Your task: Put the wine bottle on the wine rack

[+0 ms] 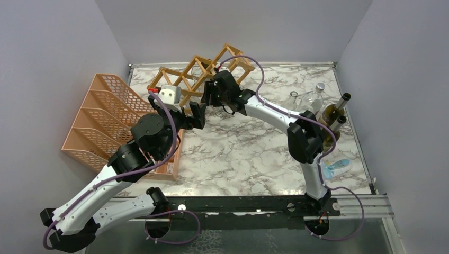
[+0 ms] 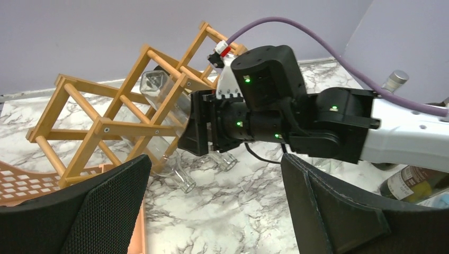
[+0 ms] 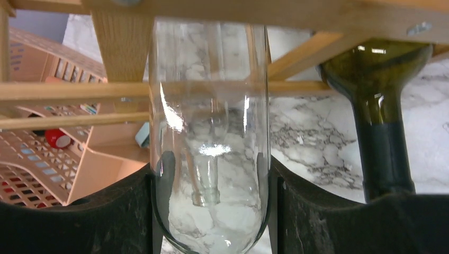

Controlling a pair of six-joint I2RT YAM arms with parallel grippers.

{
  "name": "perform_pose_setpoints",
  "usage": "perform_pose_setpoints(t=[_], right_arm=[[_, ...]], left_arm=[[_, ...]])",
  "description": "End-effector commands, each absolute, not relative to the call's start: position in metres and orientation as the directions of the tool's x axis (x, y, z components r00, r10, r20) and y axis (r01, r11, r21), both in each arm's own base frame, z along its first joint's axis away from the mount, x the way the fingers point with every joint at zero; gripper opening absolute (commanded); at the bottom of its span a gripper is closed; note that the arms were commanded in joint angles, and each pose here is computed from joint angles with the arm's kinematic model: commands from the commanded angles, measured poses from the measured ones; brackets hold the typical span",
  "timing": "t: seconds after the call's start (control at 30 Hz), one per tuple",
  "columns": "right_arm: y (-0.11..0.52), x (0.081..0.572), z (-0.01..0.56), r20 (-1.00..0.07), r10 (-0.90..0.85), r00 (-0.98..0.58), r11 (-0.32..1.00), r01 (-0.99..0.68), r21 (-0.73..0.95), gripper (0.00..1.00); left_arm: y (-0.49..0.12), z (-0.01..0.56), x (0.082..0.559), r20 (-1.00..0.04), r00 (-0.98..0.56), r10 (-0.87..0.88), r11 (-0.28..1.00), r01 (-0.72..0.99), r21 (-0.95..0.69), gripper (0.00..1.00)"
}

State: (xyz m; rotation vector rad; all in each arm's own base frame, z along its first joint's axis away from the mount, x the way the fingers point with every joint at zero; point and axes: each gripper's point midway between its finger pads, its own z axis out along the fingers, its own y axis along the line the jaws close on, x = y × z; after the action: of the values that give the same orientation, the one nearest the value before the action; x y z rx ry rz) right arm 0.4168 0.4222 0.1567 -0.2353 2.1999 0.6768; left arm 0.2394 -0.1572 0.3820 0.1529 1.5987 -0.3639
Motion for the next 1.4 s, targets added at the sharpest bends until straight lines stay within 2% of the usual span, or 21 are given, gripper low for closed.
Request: perform_pose_setpoints(t=[0.0,0.1,0.17,0.4,0.63,0.93,1.37], right_arm=[[0.449,0.439,0.202,-0.817,0.105,-0.567,0.789,-0.453,0.415,0.06],[0.450,0.447,0.201,-0.842,0.082,-0.533,0.799,-0.470,0.375,0.20],[0.448,0.451,0.198,-0.855,0.064,-0.514,0.808,-0.476,0.346,0.25],[0.444,0.467,0.190,-0.872,0.004,-0.490,0.830,-0.485,0.276,0.31],[0.448,0.477,0.181,-0.867,-0.035,-0.498,0.834,-0.493,0.249,0.50],[0.438,0.472,0.183,-0.867,-0.039,-0.497,0.838,-0.489,0.243,0.68],[0.426,0.468,0.204,-0.886,-0.052,-0.460,0.838,-0.502,0.211,0.84]], left_arm=[[-0.158,0.402,0.233,-0.993,-0.045,-0.109,0.925,0.362,-0.118,0.99],[-0.159,0.403,0.231,-0.992,-0.047,-0.114,0.919,0.375,-0.123,0.99],[-0.160,0.401,0.229,-0.992,-0.051,-0.115,0.915,0.382,-0.126,0.99],[-0.158,0.394,0.229,-0.993,-0.067,-0.093,0.919,0.379,-0.112,0.99],[-0.159,0.393,0.227,-0.993,-0.070,-0.093,0.915,0.388,-0.113,0.99],[-0.161,0.389,0.229,-0.994,-0.077,-0.078,0.916,0.387,-0.102,0.99],[-0.163,0.385,0.229,-0.994,-0.084,-0.069,0.915,0.391,-0.097,0.99]])
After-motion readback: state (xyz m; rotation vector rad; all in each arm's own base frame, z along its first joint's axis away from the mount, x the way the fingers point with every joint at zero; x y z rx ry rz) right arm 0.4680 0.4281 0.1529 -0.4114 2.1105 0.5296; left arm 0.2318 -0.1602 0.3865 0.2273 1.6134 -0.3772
